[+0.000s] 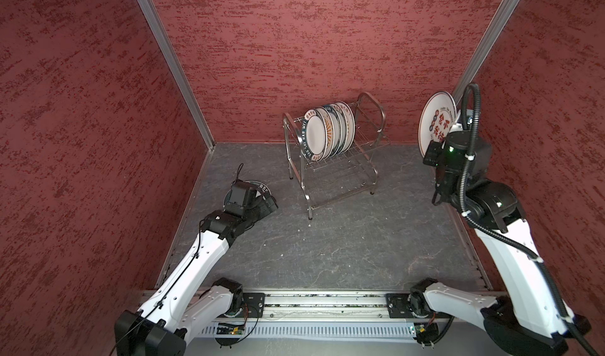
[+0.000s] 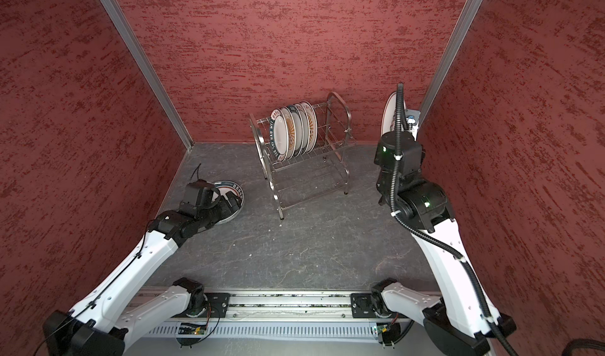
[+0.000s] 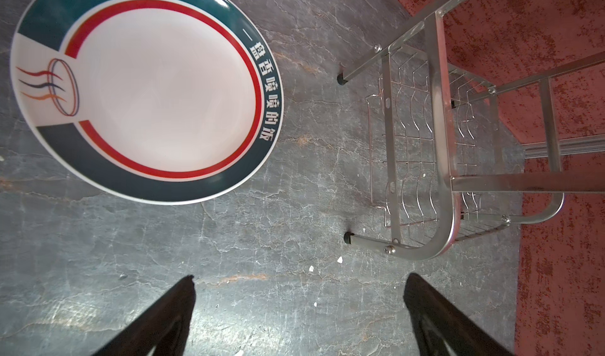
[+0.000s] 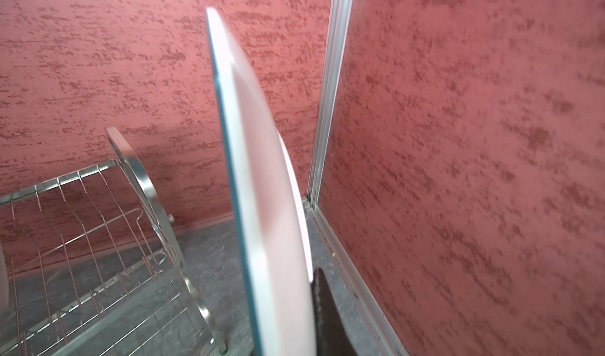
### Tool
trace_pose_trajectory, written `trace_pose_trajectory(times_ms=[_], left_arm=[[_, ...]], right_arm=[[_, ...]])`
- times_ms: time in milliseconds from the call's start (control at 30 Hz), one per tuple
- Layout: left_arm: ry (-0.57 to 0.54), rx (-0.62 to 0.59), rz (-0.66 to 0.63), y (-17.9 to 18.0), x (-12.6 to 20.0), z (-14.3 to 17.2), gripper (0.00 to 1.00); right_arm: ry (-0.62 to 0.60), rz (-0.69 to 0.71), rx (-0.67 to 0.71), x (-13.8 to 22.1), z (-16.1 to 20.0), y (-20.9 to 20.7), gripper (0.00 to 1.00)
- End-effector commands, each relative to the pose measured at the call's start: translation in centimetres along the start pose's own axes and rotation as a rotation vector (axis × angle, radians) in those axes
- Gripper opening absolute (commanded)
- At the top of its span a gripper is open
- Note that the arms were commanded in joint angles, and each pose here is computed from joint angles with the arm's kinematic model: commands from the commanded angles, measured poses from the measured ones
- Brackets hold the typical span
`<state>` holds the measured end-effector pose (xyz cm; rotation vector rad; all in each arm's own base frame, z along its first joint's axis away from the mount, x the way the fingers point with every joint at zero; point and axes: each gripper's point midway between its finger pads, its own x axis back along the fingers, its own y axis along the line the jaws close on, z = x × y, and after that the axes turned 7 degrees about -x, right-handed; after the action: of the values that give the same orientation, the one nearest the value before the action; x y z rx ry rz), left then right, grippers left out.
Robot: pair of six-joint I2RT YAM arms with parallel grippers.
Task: Unload the plates from the dish rack
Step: Place the plate among the plates.
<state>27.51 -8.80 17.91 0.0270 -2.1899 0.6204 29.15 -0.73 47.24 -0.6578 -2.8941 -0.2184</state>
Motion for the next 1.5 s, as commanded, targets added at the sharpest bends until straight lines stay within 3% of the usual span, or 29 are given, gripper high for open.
trace_pose_trajectory(times_ms=[0,367,733,1133,1467], left_arm=[[0.020,-0.012,0.027,-0.4,-0.5,0.2,1.00],[0.071,-0.039,0.113,-2.0,-1.7,1.1,0.99],[0.119,-0.090,0.205,-4.2,-2.6,2.4,1.00],[0.149,-0.154,0.256,-6.4,-2.9,3.4,1.00],[0.151,-0.177,0.356,-8.7,-2.1,3.6,1.00]], right_arm=[[0.087,0.036,-0.135,1.0,3.2,-2.4,0.03],[0.490,-0.189,-0.278,2.8,15.4,0.0,0.03],[0.772,-0.508,-0.379,5.1,21.9,6.2,0.02],[0.915,-0.860,-0.539,6.8,24.2,12.4,0.03],[0.979,-0.986,-0.585,7.4,25.4,14.4,0.04]])
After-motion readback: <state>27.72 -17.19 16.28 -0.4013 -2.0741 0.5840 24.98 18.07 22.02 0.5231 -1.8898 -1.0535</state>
